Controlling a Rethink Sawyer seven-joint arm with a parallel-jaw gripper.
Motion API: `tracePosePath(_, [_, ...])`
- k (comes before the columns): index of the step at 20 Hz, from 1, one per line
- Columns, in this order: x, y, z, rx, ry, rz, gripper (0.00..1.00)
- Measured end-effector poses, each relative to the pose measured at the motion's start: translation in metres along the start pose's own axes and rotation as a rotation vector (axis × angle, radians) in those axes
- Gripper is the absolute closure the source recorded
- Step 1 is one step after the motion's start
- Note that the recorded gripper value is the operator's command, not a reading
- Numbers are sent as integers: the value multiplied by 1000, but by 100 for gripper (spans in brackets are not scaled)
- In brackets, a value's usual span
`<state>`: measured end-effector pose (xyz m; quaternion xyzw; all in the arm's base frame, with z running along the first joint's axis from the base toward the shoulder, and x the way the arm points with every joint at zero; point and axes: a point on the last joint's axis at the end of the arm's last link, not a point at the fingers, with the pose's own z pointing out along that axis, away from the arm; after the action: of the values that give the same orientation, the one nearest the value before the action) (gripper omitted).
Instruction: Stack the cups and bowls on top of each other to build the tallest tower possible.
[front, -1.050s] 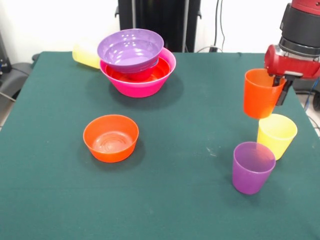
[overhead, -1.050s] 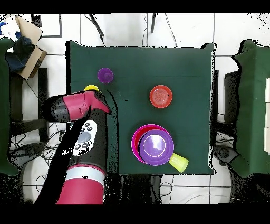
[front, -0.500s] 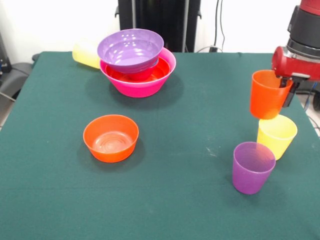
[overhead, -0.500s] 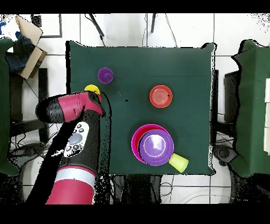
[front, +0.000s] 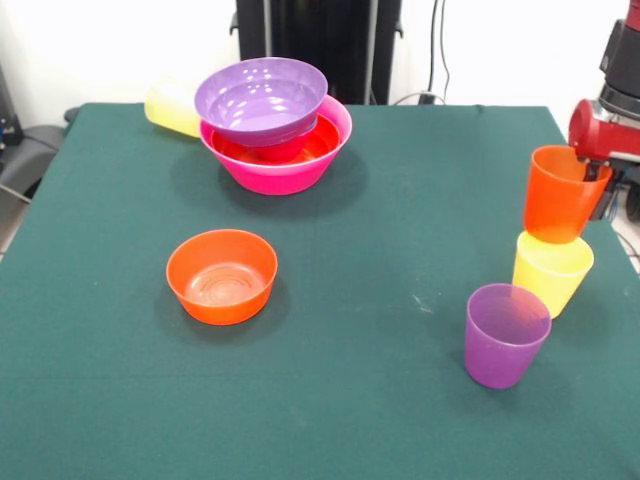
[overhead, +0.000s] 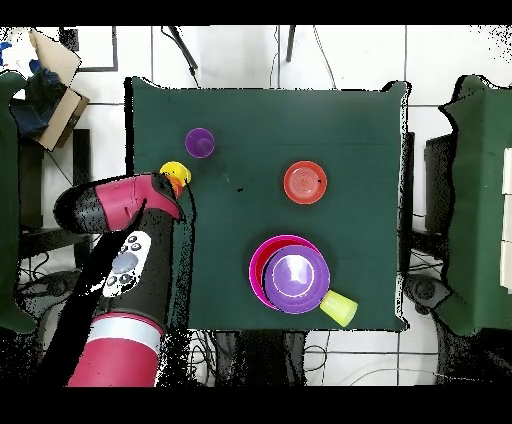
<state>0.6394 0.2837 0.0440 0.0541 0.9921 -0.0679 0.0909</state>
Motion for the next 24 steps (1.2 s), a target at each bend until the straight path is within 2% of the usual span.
tracePosePath(13, [-20, 4, 3, -16, -55, 19, 100])
tracePosePath(24, [-31, 7, 6, -20, -75, 23, 100])
